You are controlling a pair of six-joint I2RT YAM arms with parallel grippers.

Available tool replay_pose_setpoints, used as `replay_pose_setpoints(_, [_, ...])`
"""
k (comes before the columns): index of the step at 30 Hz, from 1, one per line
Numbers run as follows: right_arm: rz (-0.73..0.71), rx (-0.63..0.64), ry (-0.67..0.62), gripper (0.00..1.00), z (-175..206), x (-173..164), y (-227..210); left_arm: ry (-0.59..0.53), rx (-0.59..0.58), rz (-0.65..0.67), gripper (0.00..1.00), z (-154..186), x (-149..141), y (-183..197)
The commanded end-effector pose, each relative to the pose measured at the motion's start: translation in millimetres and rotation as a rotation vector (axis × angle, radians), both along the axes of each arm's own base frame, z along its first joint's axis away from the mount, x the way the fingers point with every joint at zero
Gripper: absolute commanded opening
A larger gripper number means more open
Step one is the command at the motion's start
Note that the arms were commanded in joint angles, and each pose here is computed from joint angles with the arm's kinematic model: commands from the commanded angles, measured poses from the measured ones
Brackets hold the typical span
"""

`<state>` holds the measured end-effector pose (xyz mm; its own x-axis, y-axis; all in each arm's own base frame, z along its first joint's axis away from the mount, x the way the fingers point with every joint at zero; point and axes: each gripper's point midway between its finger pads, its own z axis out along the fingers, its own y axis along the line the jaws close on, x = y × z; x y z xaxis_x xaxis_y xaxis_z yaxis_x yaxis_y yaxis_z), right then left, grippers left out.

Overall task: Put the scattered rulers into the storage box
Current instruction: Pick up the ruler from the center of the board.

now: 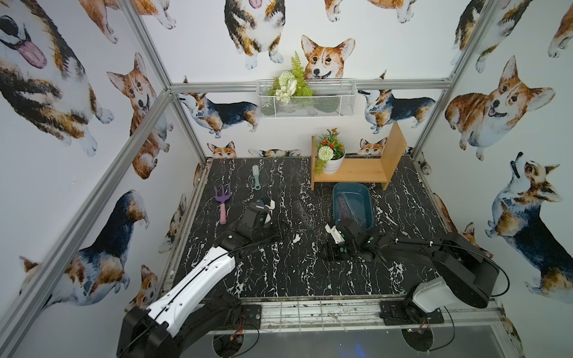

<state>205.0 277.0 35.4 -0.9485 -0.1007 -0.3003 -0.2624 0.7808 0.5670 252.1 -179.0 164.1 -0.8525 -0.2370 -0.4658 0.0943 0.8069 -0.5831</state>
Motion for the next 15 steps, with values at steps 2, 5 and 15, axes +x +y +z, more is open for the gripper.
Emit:
replay_pose_setpoints(2, [0.009, 0.012, -0.001, 0.66, 2.5, -3.3, 9.9, -0.020, -0.017, -0.002, 0.39, 5.4, 1.9, -1.4])
replay_pose_setpoints(5, [0.016, 0.024, 0.003, 0.66, 3.0, -6.1, 17.6, -0.022, -0.019, 0.001, 0.39, 6.3, 1.9, -1.0])
replay_pose_setpoints(15, [0.016, 0.077, 0.030, 0.65, 1.6, 3.0, 46.9, 0.006, -0.001, 0.004, 0.39, -8.1, -7.6, 5.7])
